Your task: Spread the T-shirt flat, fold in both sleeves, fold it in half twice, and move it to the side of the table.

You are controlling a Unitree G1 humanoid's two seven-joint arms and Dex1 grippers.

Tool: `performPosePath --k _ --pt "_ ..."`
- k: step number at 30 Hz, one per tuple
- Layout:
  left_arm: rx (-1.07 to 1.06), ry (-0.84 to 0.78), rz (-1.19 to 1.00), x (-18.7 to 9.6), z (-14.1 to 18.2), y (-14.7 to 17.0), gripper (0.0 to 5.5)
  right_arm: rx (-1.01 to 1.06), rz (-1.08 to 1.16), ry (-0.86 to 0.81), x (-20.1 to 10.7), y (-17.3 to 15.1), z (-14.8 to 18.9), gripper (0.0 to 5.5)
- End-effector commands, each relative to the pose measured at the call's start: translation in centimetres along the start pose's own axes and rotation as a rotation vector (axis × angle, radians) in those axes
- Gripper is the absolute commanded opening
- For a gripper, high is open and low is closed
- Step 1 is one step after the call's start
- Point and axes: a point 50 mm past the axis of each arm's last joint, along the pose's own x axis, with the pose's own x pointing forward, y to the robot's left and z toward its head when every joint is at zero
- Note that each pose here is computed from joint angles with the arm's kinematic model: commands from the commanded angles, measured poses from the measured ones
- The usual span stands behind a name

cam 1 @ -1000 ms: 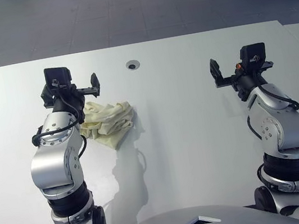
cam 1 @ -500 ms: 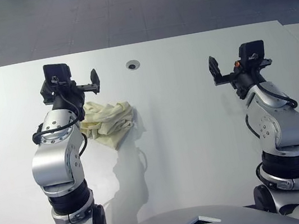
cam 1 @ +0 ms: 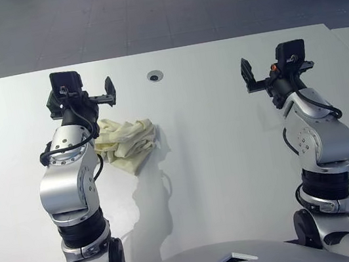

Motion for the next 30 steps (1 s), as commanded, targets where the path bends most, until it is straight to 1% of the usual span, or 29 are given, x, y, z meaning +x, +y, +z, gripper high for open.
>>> performPosePath --k 1,12,14,18,20,21,27,30 --pt "0.002 0.001 0.002 0.0 0.0 -0.1 5.38 -0.012 -0.002 -0.009 0.1 -0.2 0.3 5.4" --pt "0.012 0.036 0.012 -0.2 -0.9 0.4 5.38 -0.013 0.0 -0.002 -0.1 -0.1 0.2 5.4" --pt "0.019 0.06 0.008 -0.4 -1.6 0.5 5.38 -0.014 0.001 -0.001 -0.1 -0.1 0.1 5.4" --pt "0.076 0.19 0.002 -1.6 -5.6 1.4 5.38 -0.015 0.001 0.001 -0.2 -0.2 0.1 5.4" --pt "0.119 0.206 -0.017 -1.6 -7.0 1.7 5.38 -0.015 -0.001 0.003 -0.3 -0.2 0.1 5.4" --pt "0.099 0.214 -0.031 -1.5 -7.7 1.7 5.38 -0.014 -0.001 0.004 -0.3 -0.1 0.0 5.4" --pt "-0.1 0.354 -0.198 -1.8 -13.0 -0.9 5.38 -0.015 0.014 0.002 -0.1 0.1 0.2 5.4" --pt "-0.18 0.454 -0.282 -2.5 -14.7 -2.9 5.38 -0.019 0.019 0.001 0.0 0.1 0.2 5.4"
